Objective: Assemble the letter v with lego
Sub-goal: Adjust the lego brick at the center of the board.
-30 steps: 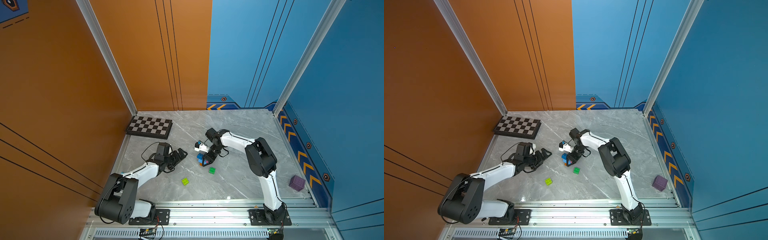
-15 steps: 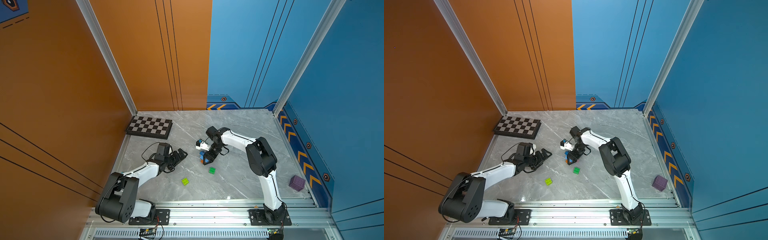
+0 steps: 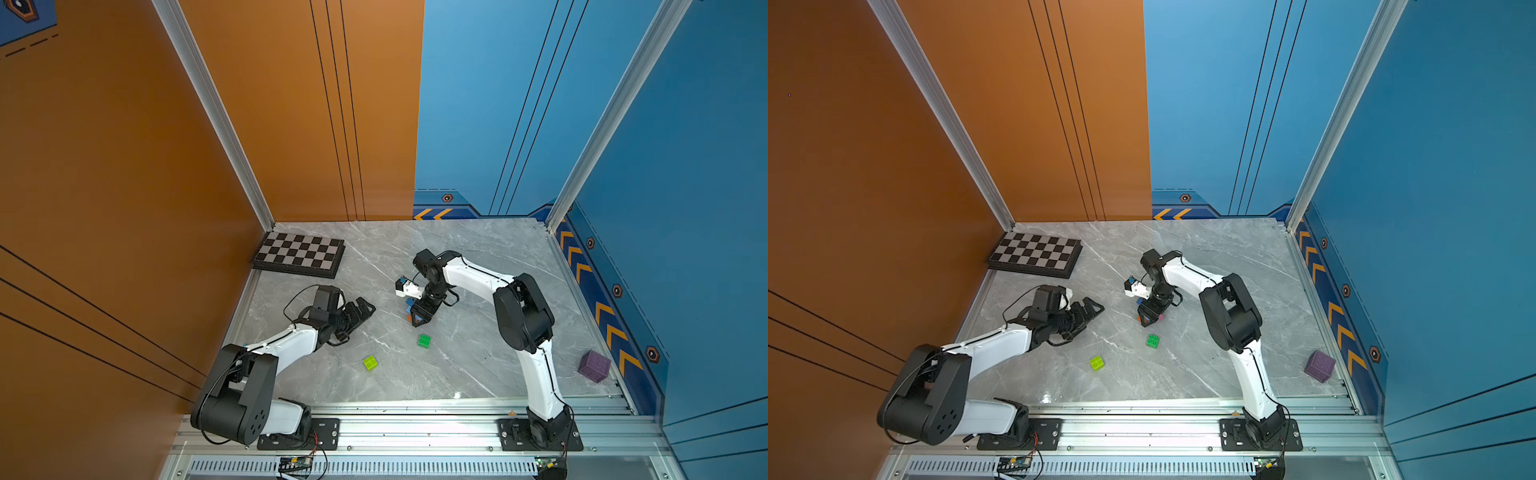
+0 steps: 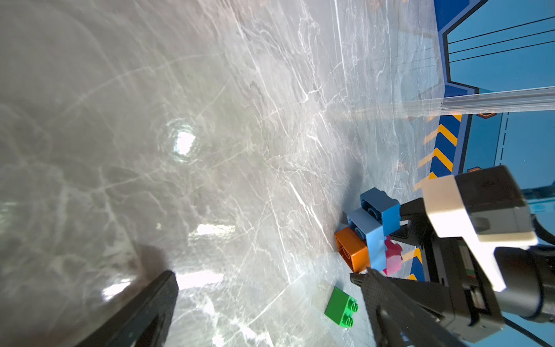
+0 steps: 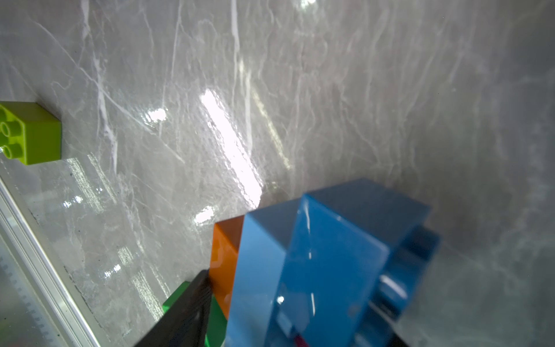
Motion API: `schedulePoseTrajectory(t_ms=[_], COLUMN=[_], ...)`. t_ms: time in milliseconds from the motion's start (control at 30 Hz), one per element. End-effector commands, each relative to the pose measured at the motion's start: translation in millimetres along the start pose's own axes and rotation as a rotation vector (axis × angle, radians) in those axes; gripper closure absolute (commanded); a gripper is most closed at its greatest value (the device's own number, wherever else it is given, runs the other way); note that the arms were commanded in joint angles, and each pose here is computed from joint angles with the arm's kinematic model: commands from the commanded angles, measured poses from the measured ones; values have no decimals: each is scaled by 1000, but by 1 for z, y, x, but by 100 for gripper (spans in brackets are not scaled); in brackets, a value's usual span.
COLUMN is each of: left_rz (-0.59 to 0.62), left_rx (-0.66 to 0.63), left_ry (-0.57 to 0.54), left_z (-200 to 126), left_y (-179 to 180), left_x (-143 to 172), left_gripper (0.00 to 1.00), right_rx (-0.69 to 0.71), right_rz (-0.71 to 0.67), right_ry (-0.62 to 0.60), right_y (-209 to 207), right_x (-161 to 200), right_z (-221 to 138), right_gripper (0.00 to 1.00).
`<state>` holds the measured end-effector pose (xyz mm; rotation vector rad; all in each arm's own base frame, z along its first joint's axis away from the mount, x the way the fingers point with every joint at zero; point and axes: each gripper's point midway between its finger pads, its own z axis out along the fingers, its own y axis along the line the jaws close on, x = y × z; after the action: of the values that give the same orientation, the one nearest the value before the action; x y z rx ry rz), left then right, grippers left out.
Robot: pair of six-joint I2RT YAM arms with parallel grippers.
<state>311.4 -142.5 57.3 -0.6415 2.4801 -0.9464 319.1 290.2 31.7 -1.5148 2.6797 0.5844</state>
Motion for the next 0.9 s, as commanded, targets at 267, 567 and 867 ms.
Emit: schedulePoseTrajectory(t_ms=[267,567,867], left_rz=[-5,-10,-18], left_rx=[-13,-10,-7], left_ry=[36,42,47], left_z=[2,3,4], left_y=[8,8,9], left_x=[5,3,1], left_gripper=[1,1,1], right_rx=[28,136,114], right_rz=[-10,41,13], right_ry=[56,24,16], right_y=[-6,-18,-11], right_x=[4,-18,-40], right_z=[-5,-12,7], right_gripper=[27,20,19])
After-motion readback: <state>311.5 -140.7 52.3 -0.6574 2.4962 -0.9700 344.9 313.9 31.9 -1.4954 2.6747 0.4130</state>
